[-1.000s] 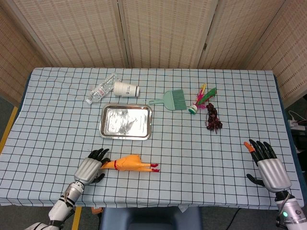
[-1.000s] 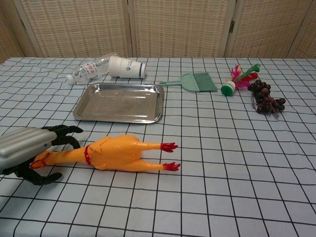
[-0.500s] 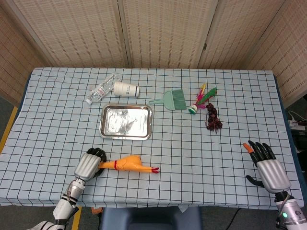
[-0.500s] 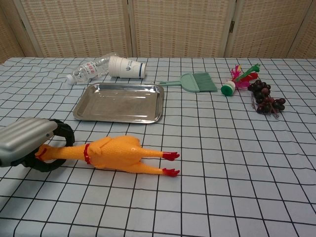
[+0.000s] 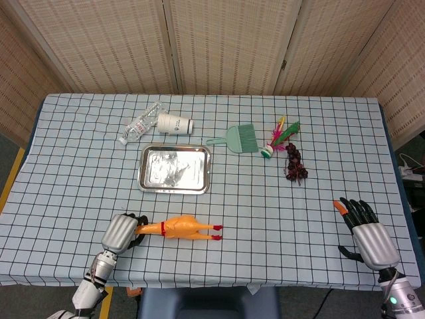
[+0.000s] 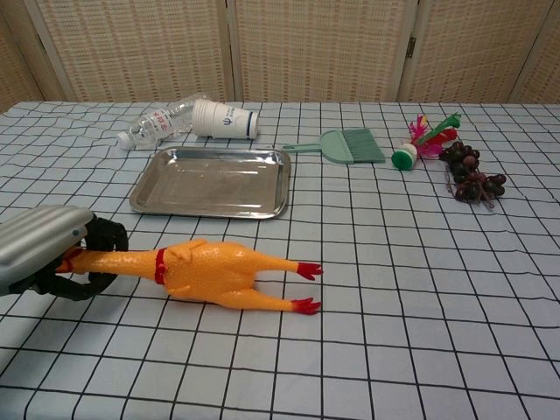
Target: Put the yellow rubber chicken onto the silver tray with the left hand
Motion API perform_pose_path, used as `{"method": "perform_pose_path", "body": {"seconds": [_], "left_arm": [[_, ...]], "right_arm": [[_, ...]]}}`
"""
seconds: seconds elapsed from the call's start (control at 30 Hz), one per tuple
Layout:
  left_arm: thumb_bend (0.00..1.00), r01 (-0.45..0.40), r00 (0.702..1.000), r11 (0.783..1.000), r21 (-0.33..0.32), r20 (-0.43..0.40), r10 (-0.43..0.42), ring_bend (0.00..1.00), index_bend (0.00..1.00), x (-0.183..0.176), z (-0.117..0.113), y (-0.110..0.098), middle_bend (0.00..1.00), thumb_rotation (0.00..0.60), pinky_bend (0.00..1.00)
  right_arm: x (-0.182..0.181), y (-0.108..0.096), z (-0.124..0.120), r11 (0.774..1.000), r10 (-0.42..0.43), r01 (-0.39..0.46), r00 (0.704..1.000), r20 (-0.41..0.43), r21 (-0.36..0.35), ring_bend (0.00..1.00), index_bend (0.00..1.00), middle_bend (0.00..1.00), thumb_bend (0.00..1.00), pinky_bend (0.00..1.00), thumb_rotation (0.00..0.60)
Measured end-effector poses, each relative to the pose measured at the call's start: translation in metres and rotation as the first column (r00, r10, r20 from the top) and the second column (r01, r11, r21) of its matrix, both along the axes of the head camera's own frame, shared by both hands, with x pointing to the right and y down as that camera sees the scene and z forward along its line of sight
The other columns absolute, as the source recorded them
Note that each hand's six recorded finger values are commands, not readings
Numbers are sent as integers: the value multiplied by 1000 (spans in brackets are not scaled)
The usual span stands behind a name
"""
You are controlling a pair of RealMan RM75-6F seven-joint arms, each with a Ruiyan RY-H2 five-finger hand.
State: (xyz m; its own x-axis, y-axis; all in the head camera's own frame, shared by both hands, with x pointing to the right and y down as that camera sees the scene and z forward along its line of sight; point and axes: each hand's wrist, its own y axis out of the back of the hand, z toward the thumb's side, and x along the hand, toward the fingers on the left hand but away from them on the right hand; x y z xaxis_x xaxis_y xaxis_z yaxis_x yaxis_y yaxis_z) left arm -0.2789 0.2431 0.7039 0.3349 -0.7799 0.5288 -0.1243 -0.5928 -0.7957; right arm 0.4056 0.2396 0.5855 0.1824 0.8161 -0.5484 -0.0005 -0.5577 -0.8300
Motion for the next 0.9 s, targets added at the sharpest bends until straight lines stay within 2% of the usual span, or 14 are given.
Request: {"method": "perform_pose_path", "body": {"seconds": [0.2,0.43,0.53,0.7,0.77,0.9], "left_arm": [[740,31,996,999,-28,-85,-33,587,866,-1,-3,1,673,600,647],[745,67,981,997,-24,-182,-70,591,870,-4,-11,-1,679,600,648],[744,101,964,994,-41,-245,-108,591,870,-5,-14,-1,679,600,648],[742,162,914,980,-119,-356,-194,591,870,-8,-18,-1,679,600,648],[741,166,905,977,-137,-372,-206,591,870,-9,-19,-1,679,600,647],[740,148,911,979,-139,-366,-190,591,869,-4,-20,-1,679,600,647]], "right_arm": [[-11,3,4,999,-3,5,998,56,-43,0,0,0,118,0,600],[-30,-2,11,993,-20,34,993,118,-110,0,0,0,117,0,600],[-40,-7,13,989,-27,46,990,137,-139,0,0,0,118,0,600],[-59,-17,16,983,-33,63,985,171,-171,0,0,0,118,0,600],[-67,-21,19,979,-27,65,981,191,-191,0,0,0,117,0,600],[-93,-29,26,960,-7,79,965,261,-268,0,0,0,117,0,600]]}}
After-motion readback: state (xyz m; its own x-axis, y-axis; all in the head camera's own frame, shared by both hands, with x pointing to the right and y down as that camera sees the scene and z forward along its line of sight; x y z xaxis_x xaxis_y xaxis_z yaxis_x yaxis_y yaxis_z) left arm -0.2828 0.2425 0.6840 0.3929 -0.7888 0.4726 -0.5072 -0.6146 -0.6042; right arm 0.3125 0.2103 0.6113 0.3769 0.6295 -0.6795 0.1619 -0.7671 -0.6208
